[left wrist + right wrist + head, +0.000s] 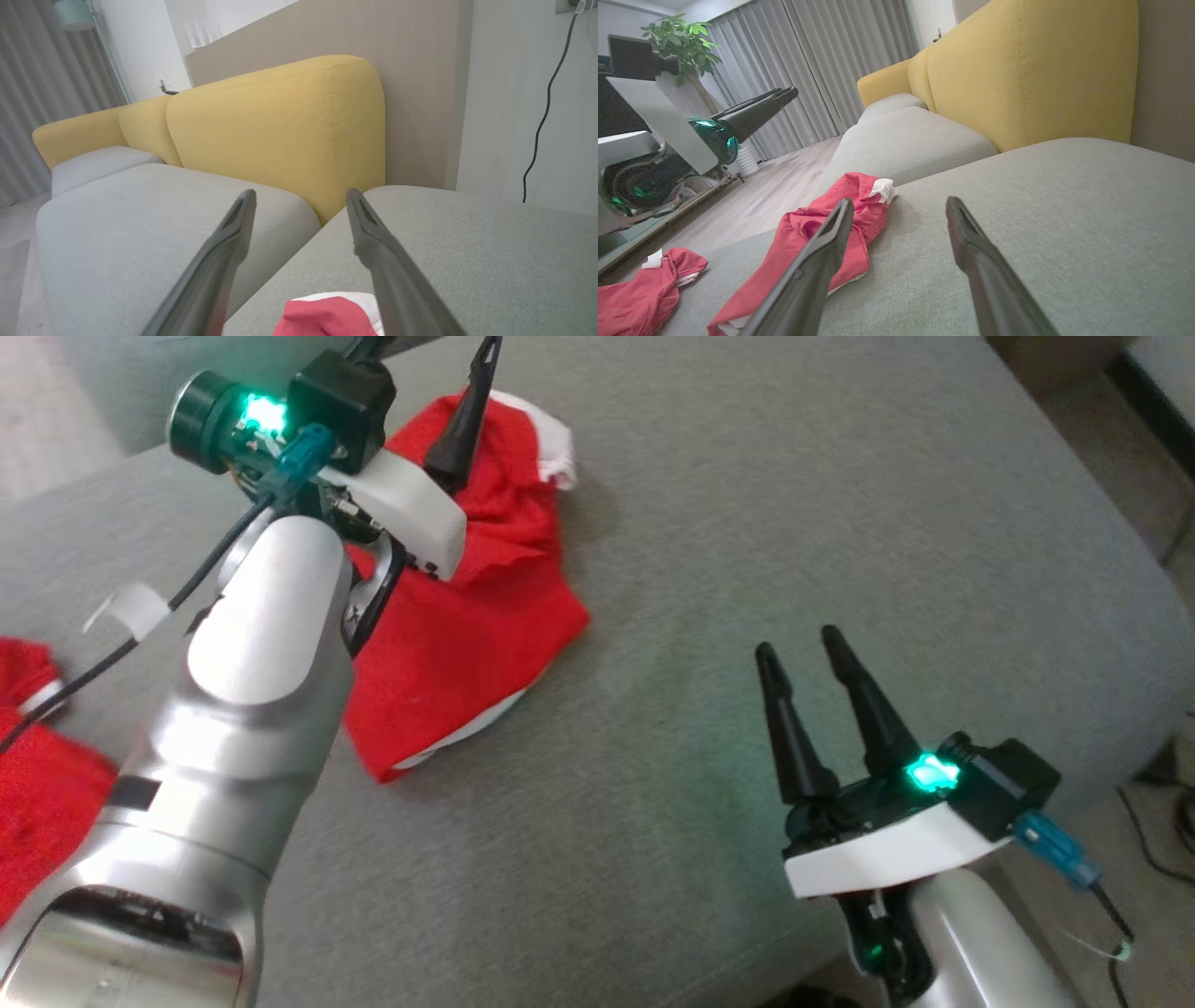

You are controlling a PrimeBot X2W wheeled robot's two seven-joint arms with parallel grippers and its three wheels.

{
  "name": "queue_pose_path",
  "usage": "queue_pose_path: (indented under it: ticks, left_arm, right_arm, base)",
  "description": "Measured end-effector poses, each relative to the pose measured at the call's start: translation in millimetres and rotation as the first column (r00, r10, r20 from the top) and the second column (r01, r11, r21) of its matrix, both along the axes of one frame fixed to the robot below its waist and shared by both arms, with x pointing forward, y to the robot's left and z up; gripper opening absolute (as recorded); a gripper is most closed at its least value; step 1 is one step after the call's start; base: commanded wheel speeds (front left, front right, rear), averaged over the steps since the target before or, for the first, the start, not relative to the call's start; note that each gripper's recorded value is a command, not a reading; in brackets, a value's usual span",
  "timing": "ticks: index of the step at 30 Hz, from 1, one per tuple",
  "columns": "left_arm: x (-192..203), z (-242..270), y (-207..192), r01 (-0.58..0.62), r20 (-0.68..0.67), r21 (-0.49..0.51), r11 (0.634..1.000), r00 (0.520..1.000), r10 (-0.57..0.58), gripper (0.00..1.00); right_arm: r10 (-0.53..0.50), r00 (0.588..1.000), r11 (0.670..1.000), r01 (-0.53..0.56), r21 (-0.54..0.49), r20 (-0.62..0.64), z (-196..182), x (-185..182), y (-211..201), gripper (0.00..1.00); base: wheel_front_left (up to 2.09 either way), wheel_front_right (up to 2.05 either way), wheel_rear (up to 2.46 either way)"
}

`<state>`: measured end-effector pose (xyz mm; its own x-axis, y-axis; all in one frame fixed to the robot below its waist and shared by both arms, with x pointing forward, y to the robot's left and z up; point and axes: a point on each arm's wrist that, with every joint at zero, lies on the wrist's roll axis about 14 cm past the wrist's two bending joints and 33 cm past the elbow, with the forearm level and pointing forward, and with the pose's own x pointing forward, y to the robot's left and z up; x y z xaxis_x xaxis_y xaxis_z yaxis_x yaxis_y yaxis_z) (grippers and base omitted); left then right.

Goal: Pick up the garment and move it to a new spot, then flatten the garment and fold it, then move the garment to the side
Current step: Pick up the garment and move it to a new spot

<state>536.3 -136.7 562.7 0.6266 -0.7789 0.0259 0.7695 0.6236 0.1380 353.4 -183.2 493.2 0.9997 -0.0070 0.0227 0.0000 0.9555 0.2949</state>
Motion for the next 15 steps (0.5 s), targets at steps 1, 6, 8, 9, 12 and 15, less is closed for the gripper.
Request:
queue_pose_path:
  ticks: [1,6,8,9,12,15]
  left_arm:
    - [1,2,5,-0.009,0.009,-0.005,1.0,1.0,0.009,1.0]
    - [1,22,38,-0.083,0.062,-0.075,0.994,0.994,0.088,1.0]
    - [-2,22,59,-0.131,0.067,-0.101,0.986,0.988,0.138,1.0]
    - [-5,19,70,-0.157,0.061,-0.11,0.982,0.985,0.164,1.0]
    - [-18,-2,108,-0.253,0.02,-0.118,0.96,0.966,0.257,1.0]
    - [-38,-27,150,-0.358,-0.034,-0.11,0.927,0.934,0.356,1.0]
  right_arm:
    - [0.005,1.0,1.0,-0.005,-0.004,0.002,0,2,1,1.0]
    - [0.033,0.999,0.999,-0.033,-0.027,0.005,-2,13,6,1.0]
    - [0.043,0.999,0.999,-0.042,-0.034,0.009,-1,18,8,1.0]
    - [0.051,0.999,0.998,-0.051,-0.037,0.012,-1,21,10,1.0]
    - [0.079,0.997,0.996,-0.078,-0.051,0.016,-1,29,17,1.0]
    - [0.101,0.995,0.993,-0.1,-0.058,0.022,-1,37,24,1.0]
  base:
    - [0.0,0.0,0.0]
    - [0.0,0.0,0.0]
    - [0.0,0.0,0.0]
    - [0.0,0.0,0.0]
    - [0.0,0.0,0.0]
    - [0.0,0.0,0.0]
